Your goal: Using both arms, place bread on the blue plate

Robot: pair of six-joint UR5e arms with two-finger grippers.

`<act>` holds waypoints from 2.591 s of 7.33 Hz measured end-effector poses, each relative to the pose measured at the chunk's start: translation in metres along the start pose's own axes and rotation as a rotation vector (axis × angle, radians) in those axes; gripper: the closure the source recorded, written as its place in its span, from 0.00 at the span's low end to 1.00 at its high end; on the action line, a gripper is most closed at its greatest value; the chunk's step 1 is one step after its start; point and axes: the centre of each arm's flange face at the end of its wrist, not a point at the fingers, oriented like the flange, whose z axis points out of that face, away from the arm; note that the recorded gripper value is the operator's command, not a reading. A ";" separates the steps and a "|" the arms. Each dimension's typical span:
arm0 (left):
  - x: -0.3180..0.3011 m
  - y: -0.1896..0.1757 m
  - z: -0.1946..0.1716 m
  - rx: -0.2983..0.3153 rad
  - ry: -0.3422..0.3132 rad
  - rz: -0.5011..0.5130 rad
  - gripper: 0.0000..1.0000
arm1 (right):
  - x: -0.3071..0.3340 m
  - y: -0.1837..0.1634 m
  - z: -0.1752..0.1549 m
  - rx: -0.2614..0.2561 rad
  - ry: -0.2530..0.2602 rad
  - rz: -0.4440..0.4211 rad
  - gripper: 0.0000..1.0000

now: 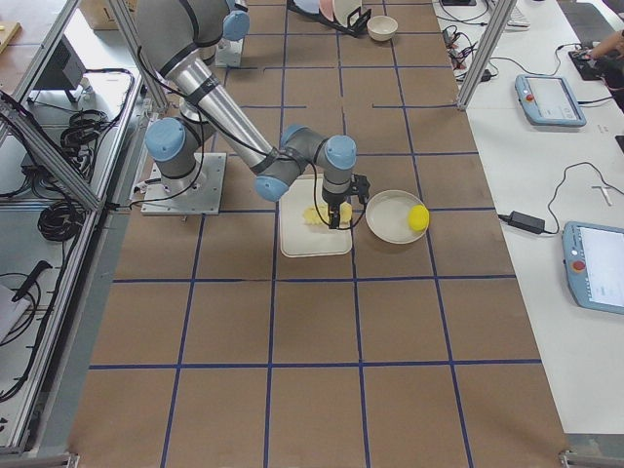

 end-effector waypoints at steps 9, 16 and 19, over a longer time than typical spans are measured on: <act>-0.007 -0.004 0.055 -0.064 0.076 0.000 0.95 | -0.036 -0.034 -0.173 -0.192 -0.020 0.153 0.90; 0.029 0.025 -0.007 -0.048 0.030 0.026 0.97 | -0.221 -0.071 -0.285 -0.095 0.000 0.104 0.89; 0.073 0.058 -0.042 -0.058 0.074 0.047 0.97 | -0.233 -0.071 -0.281 -0.101 -0.016 0.120 0.88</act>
